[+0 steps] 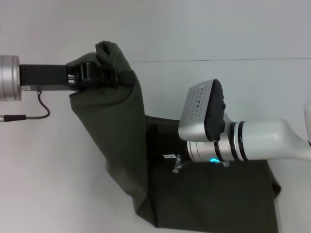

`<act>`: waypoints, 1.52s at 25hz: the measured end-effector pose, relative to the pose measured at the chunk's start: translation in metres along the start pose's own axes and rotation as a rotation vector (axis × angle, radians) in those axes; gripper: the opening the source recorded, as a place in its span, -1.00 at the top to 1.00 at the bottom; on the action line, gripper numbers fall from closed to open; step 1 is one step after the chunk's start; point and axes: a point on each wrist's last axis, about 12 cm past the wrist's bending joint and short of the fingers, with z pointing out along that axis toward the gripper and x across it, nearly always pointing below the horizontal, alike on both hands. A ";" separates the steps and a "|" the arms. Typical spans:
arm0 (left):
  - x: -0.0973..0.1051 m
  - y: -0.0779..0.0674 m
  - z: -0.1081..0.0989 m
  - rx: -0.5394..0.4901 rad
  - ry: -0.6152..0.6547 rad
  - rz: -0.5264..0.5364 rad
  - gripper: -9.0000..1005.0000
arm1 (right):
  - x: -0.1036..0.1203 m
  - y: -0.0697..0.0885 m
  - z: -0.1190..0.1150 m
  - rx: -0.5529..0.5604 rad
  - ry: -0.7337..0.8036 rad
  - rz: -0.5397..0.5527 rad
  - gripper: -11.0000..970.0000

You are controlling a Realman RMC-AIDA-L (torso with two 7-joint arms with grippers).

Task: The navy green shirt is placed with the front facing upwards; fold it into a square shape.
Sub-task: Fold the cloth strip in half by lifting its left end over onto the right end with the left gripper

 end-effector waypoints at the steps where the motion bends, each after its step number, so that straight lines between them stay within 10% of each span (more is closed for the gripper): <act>1: -0.001 -0.001 -0.001 0.004 -0.002 0.006 0.83 | -0.002 0.000 0.001 0.000 -0.007 -0.002 0.98; 25: -0.010 -0.015 -0.013 0.044 -0.009 0.065 0.83 | -0.031 -0.002 0.008 -0.008 -0.088 -0.044 0.89; 38: 0.007 -0.011 0.010 0.083 0.006 0.048 0.83 | 0.009 -0.009 -0.010 0.140 -0.061 0.104 0.77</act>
